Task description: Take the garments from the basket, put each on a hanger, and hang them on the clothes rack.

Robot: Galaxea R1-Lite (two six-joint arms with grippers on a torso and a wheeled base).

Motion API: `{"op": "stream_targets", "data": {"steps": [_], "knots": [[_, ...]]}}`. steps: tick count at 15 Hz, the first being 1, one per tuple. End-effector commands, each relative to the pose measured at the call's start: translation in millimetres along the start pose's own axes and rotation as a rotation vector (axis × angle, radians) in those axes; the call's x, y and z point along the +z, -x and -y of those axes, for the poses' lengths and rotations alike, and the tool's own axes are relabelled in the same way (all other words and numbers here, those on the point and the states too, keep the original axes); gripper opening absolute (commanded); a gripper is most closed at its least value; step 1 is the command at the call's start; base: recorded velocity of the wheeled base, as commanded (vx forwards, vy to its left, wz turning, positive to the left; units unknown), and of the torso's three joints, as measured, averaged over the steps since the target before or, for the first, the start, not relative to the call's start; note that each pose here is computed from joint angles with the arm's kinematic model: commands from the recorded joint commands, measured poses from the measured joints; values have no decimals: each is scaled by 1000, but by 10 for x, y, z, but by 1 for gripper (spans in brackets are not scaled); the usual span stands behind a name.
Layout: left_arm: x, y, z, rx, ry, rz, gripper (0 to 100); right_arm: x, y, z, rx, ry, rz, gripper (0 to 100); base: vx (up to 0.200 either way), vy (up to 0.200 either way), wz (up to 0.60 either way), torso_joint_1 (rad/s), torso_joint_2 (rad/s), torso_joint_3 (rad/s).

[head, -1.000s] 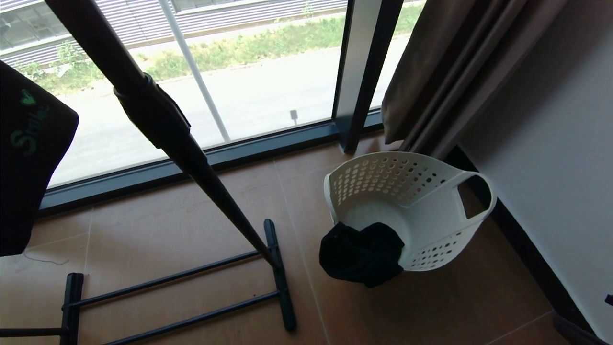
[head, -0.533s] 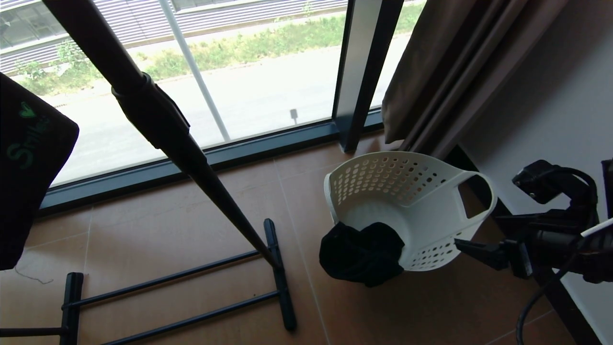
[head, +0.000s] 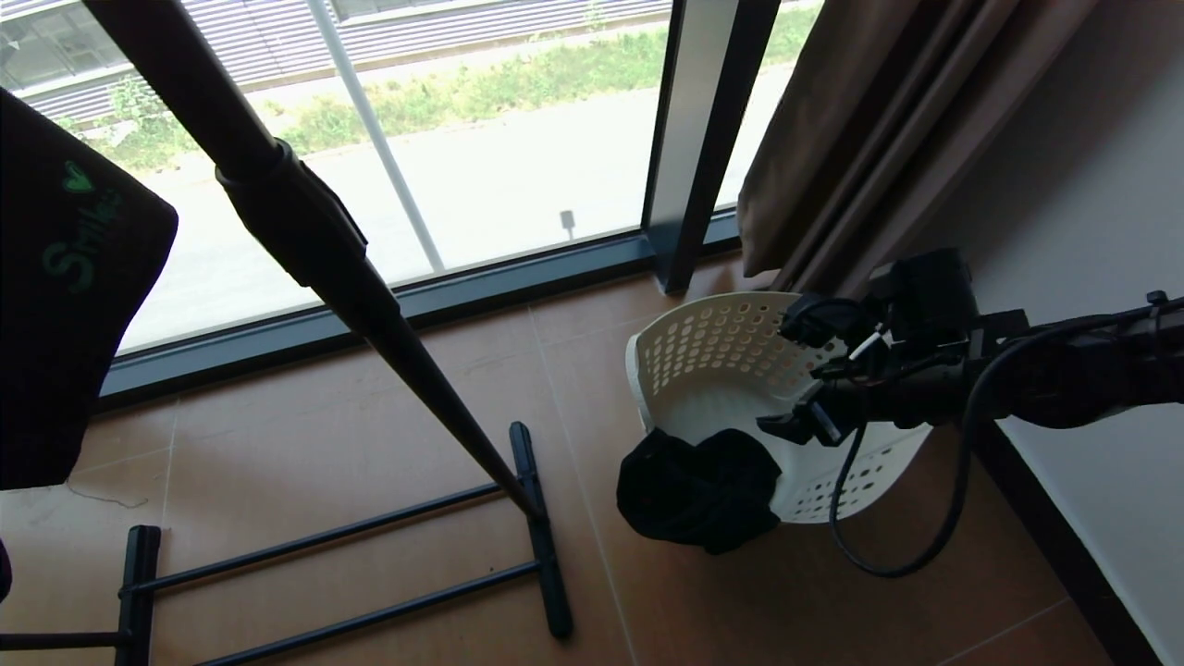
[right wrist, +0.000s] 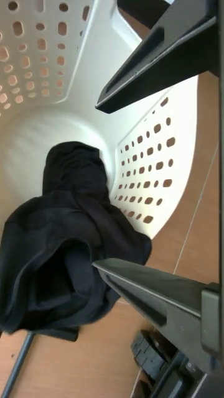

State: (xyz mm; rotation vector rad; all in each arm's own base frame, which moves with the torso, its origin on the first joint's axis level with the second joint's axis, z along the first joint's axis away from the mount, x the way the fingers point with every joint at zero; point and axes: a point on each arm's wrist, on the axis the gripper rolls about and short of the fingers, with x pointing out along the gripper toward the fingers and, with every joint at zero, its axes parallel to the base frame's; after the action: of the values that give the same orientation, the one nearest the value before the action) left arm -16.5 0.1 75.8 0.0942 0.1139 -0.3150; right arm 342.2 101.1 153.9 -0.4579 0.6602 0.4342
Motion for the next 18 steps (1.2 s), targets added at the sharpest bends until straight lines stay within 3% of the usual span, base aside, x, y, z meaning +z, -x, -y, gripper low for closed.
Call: {"op": "stream_targets", "data": {"steps": [1, 5, 12, 18], "knots": [[0, 0, 0, 0, -1, 0, 100, -45, -428, -24, 1, 5, -70, 100, 0, 0, 0, 0, 0, 0], [0, 0, 0, 0, -1, 0, 100, -78, -700, -119, 15, 11, -104, 100, 0, 0, 0, 0, 0, 0], [0, 0, 0, 0, -1, 0, 100, -71, -828, -130, 19, -22, -114, 100, 0, 0, 0, 0, 0, 0], [0, 0, 0, 0, -1, 0, 100, -19, -980, -297, 48, -35, -113, 100, 0, 0, 0, 0, 0, 0]]}}
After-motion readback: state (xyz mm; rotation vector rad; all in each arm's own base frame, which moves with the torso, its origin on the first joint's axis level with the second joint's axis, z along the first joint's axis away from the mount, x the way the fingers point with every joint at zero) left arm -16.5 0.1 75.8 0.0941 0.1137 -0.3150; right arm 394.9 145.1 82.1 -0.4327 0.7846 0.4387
